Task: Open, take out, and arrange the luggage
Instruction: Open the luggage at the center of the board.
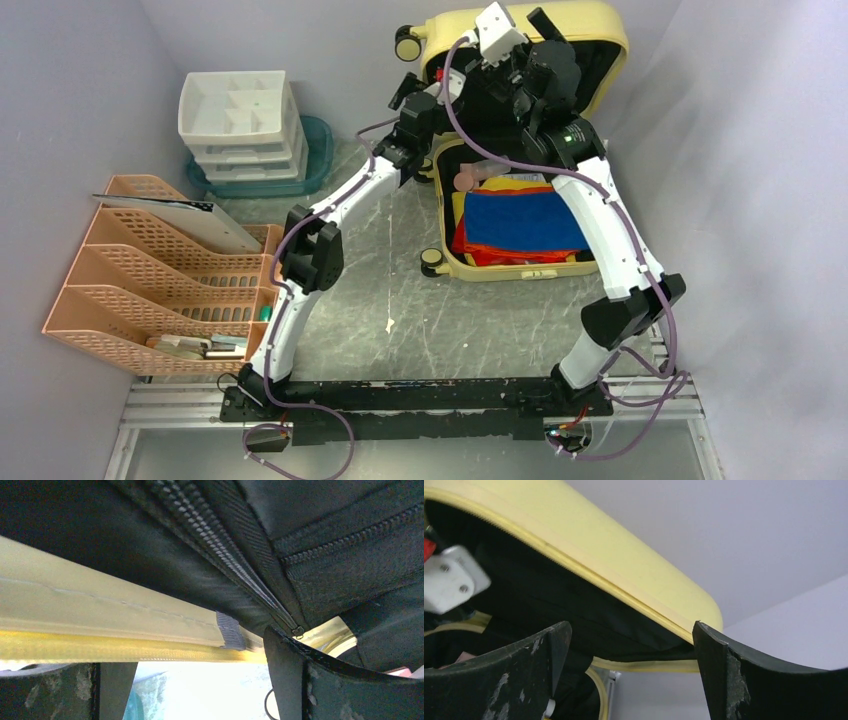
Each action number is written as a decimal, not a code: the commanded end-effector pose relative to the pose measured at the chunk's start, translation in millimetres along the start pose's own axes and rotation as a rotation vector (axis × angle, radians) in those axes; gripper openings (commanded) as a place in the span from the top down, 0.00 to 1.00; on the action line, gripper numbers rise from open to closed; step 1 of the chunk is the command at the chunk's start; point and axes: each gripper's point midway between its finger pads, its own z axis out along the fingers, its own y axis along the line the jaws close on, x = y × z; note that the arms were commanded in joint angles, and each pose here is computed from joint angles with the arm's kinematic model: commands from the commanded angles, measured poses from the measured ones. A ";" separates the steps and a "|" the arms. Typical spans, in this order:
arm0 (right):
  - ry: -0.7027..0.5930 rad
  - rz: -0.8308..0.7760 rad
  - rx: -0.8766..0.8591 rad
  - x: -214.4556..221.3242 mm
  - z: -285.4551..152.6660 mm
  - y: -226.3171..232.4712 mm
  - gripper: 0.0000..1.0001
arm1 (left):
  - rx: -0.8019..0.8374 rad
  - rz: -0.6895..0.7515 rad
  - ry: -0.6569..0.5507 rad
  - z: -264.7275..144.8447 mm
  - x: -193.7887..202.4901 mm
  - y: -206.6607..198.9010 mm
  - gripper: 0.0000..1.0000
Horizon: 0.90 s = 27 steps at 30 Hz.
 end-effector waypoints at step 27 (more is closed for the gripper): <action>-0.109 0.082 0.805 20.5 79.2 -132.1 0.17 | -0.070 0.068 -0.077 -26.5 -40.9 -2.9 0.05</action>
